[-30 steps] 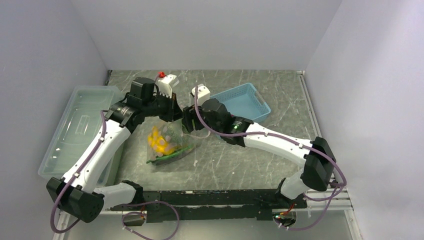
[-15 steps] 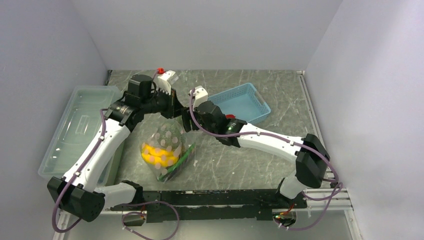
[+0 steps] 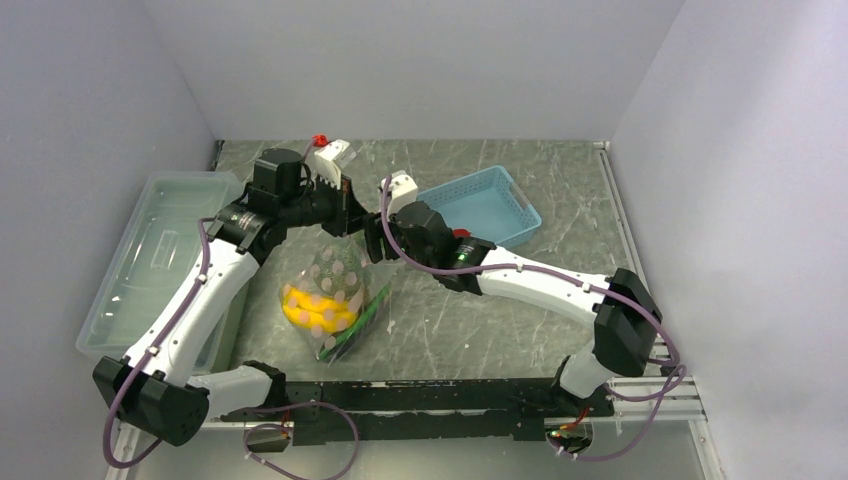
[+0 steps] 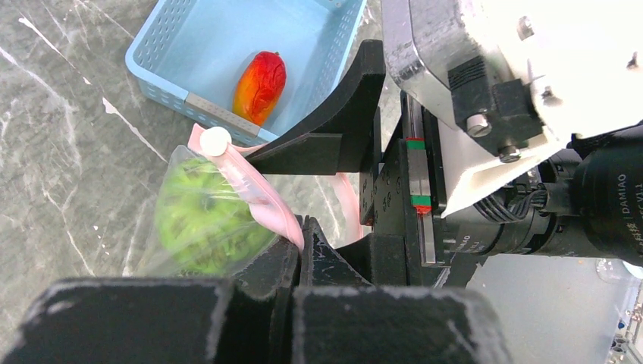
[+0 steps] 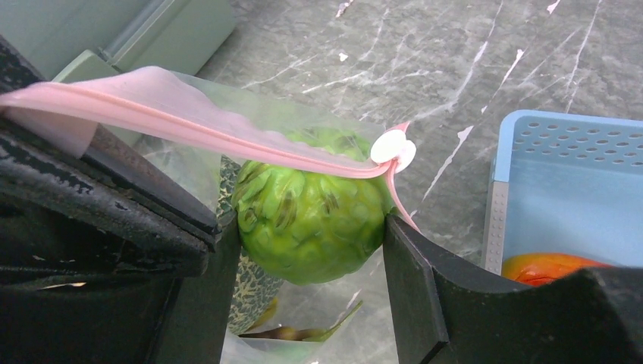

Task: Place the food in the zip-top bag and seal the zipper
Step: Place the fake fruit in the zipper food storage bag.

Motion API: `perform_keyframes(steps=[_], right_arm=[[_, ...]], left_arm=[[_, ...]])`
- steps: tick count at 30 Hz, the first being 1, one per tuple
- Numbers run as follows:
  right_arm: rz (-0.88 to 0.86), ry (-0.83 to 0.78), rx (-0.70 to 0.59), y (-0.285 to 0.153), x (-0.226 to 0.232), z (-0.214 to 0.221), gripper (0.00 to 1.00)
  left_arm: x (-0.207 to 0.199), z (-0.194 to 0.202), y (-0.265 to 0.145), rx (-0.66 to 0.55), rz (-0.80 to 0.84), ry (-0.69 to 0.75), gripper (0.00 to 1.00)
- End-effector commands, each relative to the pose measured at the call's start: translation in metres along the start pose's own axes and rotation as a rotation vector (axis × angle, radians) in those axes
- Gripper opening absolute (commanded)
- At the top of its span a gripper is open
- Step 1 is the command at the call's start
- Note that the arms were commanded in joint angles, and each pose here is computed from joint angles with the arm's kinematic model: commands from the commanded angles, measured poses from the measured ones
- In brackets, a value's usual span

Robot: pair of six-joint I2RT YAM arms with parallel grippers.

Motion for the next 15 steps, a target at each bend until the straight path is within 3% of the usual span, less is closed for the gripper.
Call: perform_keyframes(steps=[1, 15], right_arm=[[-0.015, 0.034, -0.034, 0.004, -0.001, -0.004, 0.63], [-0.045, 0.008, -0.087, -0.036, -0.008, -0.032, 0.87]], left_arm=[[-0.053, 0.007, -0.021, 0.089, 0.368, 0.053, 0.00], [-0.028, 0.011, -0.007, 0.075, 0.152, 0.023, 0.00]])
Point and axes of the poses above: each gripper's point midway between its finger pads, its own y axis out along the fingers, its own x axis along the line the jaws close on, z = x × y, the point moved 10 cm from there along -y, back along the fingers, and after that the axes turned 14 degrees about -y, right-handed, at the moved point
